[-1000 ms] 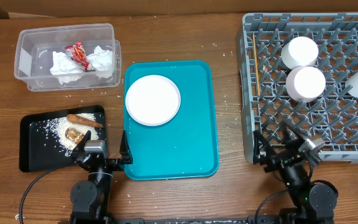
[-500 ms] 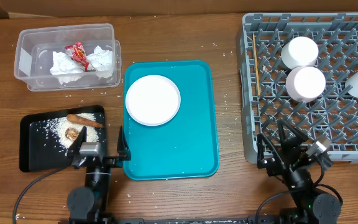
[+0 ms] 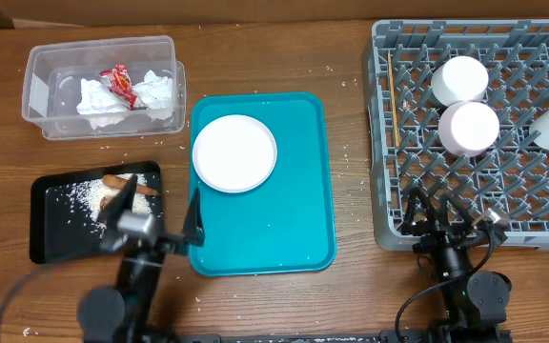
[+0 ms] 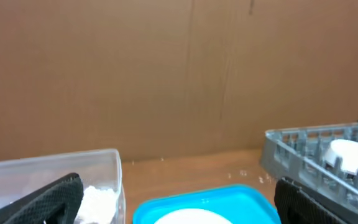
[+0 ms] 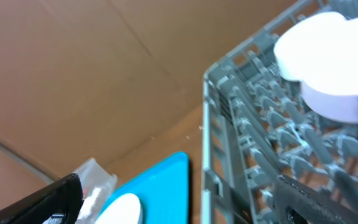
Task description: Sort waste into correct bins and load items into the dishwasher
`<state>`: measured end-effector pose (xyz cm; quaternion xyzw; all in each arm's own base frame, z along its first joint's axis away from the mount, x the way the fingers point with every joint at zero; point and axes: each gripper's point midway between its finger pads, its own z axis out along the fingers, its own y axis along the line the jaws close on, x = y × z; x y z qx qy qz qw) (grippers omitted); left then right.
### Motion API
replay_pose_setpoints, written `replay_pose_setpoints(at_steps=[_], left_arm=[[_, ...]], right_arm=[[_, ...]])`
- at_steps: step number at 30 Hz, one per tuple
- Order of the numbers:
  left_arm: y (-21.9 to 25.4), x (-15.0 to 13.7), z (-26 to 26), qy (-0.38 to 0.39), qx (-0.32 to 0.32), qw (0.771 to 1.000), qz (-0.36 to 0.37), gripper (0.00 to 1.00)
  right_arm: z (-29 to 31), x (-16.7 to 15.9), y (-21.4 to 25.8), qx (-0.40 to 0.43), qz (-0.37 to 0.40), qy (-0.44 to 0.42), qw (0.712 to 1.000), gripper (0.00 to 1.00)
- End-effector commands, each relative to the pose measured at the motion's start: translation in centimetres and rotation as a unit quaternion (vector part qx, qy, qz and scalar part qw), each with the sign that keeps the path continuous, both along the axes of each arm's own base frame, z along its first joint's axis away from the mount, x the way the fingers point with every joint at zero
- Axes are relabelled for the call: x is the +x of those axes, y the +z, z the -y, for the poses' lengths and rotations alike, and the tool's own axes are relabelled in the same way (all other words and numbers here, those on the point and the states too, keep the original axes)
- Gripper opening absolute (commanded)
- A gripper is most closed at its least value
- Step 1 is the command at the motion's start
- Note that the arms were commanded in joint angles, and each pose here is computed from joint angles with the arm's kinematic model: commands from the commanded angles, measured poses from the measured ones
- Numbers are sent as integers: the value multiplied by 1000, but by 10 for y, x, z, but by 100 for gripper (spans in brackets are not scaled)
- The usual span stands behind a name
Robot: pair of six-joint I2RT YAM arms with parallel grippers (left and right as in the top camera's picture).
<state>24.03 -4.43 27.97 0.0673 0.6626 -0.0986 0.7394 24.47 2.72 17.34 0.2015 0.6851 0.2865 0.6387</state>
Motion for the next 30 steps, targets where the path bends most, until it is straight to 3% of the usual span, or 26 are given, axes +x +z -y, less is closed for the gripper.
replay_pose_setpoints(at_steps=[1, 4, 5, 11, 15, 19, 25, 30], left_arm=[[29, 16, 15, -38, 35, 998, -46, 100], [36, 40, 40, -113, 58, 982, -138, 100], [48, 55, 58, -169, 53, 969, -174, 100], [76, 91, 97, -299, 31, 932, -201, 100], [38, 118, 102, -250, 36, 911, -325, 100], [-17, 122, 108, -160, 120, 873, -446, 100], [-60, 115, 148, -181, 178, 834, -490, 100], [-85, 130, 140, -123, 185, 828, -514, 100]], right_arm=[[5, 1, 5, 3, 15, -15, 1000, 100], [5, 1, -1, 2, 4, -15, 1000, 100], [5, 1, -3, 2, -1, -15, 1000, 100], [5, 1, -3, 2, -2, -15, 1000, 100], [5, 1, -3, 2, -2, -15, 1000, 100], [5, 1, -3, 2, -2, -15, 1000, 100], [5, 1, -3, 2, -1, -15, 1000, 100], [5, 1, -3, 2, -1, -15, 1000, 100]])
